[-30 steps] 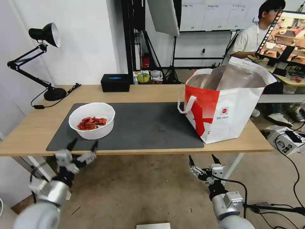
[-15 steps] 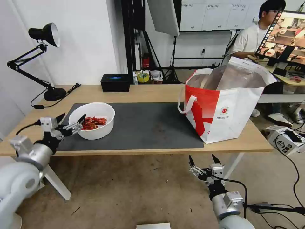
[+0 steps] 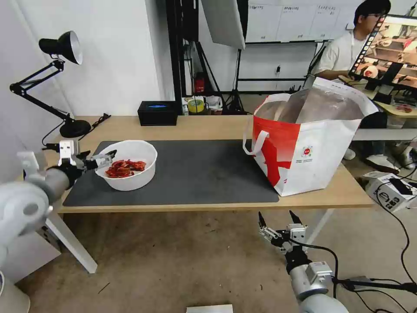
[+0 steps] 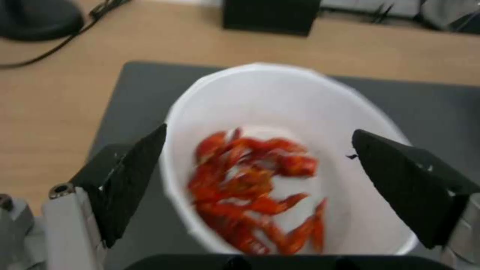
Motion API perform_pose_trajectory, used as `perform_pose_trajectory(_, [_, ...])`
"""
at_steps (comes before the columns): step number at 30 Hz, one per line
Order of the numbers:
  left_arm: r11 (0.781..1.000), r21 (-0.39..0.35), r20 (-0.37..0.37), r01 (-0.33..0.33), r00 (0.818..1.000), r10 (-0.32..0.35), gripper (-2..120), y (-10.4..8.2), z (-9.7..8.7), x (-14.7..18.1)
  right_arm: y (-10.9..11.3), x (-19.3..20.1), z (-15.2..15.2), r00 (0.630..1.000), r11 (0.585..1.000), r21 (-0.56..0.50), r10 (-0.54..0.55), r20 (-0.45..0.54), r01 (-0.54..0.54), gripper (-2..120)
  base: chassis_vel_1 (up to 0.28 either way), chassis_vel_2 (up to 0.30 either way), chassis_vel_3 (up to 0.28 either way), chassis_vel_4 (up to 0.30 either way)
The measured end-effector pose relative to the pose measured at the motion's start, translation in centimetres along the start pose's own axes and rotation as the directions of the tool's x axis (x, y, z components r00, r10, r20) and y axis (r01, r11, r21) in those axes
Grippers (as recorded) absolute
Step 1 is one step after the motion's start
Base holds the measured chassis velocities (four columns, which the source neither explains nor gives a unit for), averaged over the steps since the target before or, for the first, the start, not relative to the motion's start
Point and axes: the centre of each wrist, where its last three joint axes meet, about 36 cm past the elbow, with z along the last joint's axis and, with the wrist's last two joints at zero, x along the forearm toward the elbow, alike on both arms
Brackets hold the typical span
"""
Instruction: Pick up the trash from the table and place it into the takeout bag.
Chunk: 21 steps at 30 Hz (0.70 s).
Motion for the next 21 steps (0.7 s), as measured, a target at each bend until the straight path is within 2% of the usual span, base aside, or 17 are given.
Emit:
perform_pose_trajectory(3, [0.999, 0.031, -0.088, 0.027, 0.996, -0.024, 100, 1.0, -1.4, -0.1, 0.0, 0.0, 0.0, 1.000, 1.000, 0.000, 0.000, 0.000, 0.000, 100, 0.000, 0.000, 0.000, 0.000])
perform_pose_trajectory(5, [0.999, 0.039, -0.097, 0.027, 0.995, -0.023, 100, 1.2, -1.5, -0.1, 0.0, 0.0, 0.0, 1.000, 1.000, 0.000, 0.000, 0.000, 0.000, 100, 0.000, 0.000, 0.000, 0.000])
perform_pose_trajectory(7, [0.997, 0.078, -0.129, 0.022, 0.992, -0.012, 100, 1.6, -1.8, -0.3, 0.0, 0.0, 0.0, 1.000, 1.000, 0.000, 0.000, 0.000, 0.000, 100, 0.000, 0.000, 0.000, 0.000])
perform_pose_trajectory(12, [0.993, 0.116, -0.151, 0.033, 0.988, -0.015, 100, 2.2, -1.8, -1.2, 0.0, 0.0, 0.0, 1.000, 1.000, 0.000, 0.000, 0.000, 0.000, 100, 0.000, 0.000, 0.000, 0.000])
perform_pose_trajectory(21, [0.981, 0.183, -0.197, 0.066, 0.980, -0.029, 100, 3.8, -0.6, -4.2, 0.0, 0.0, 0.0, 1.000, 1.000, 0.000, 0.000, 0.000, 0.000, 100, 0.000, 0.000, 0.000, 0.000])
